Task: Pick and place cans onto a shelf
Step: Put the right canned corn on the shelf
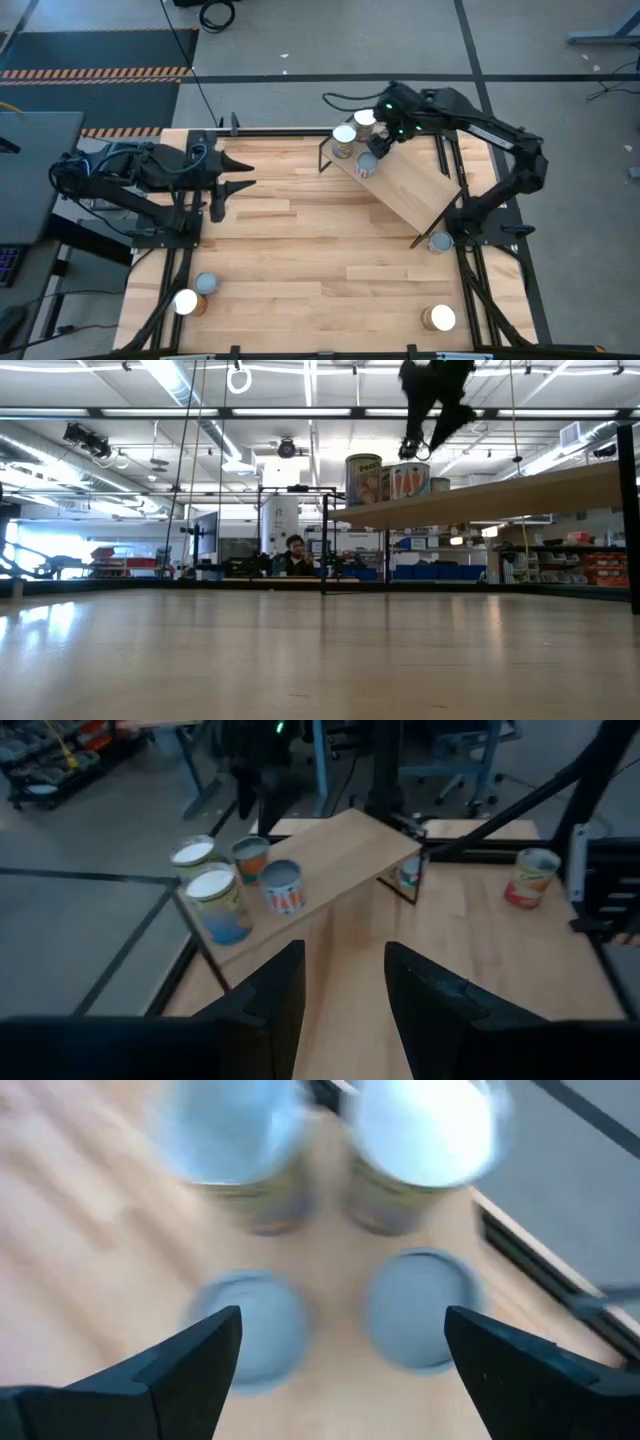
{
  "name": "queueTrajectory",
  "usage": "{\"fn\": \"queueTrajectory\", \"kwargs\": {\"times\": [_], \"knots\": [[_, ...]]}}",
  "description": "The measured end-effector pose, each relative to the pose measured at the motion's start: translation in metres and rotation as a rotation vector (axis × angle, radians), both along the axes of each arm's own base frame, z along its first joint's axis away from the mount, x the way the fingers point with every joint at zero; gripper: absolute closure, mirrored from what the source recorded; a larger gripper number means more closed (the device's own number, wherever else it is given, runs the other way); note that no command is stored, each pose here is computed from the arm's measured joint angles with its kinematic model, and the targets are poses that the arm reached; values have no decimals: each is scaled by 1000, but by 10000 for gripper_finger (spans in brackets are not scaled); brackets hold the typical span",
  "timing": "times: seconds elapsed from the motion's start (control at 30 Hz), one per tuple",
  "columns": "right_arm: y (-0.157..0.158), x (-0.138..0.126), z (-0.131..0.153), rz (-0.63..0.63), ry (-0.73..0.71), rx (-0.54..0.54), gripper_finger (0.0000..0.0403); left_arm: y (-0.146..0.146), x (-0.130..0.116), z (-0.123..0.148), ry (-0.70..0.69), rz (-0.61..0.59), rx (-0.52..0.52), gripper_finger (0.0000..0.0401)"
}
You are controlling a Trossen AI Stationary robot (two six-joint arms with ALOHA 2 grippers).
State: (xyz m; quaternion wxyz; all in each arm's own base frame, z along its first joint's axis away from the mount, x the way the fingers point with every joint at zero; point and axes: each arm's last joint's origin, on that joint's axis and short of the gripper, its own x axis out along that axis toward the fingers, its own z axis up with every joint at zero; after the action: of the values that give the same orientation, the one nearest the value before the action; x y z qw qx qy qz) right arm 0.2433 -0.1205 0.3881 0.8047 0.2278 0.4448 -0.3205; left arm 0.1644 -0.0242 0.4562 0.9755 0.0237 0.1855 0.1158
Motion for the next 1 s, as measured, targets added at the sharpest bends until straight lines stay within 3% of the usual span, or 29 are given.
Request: {"fn": "queueTrajectory", "kwargs": {"times": [0.17,0.4,0.63,0.8,1.0], "knots": [[65,-9,21,103,-122,2,52,-12,-1,2,-40,-49,-69,257],[151,-29,16,208,-149,82,54,-16,-1,3,-59,-49,-87,257],[231,-34,-19,460,-53,171,54,-16,-1,4,-68,-40,-117,257],[291,-34,-48,739,63,156,54,-18,2,3,-101,8,-357,257],[348,-40,-82,918,204,228,54,-19,9,0,-98,42,-400,257]]}}
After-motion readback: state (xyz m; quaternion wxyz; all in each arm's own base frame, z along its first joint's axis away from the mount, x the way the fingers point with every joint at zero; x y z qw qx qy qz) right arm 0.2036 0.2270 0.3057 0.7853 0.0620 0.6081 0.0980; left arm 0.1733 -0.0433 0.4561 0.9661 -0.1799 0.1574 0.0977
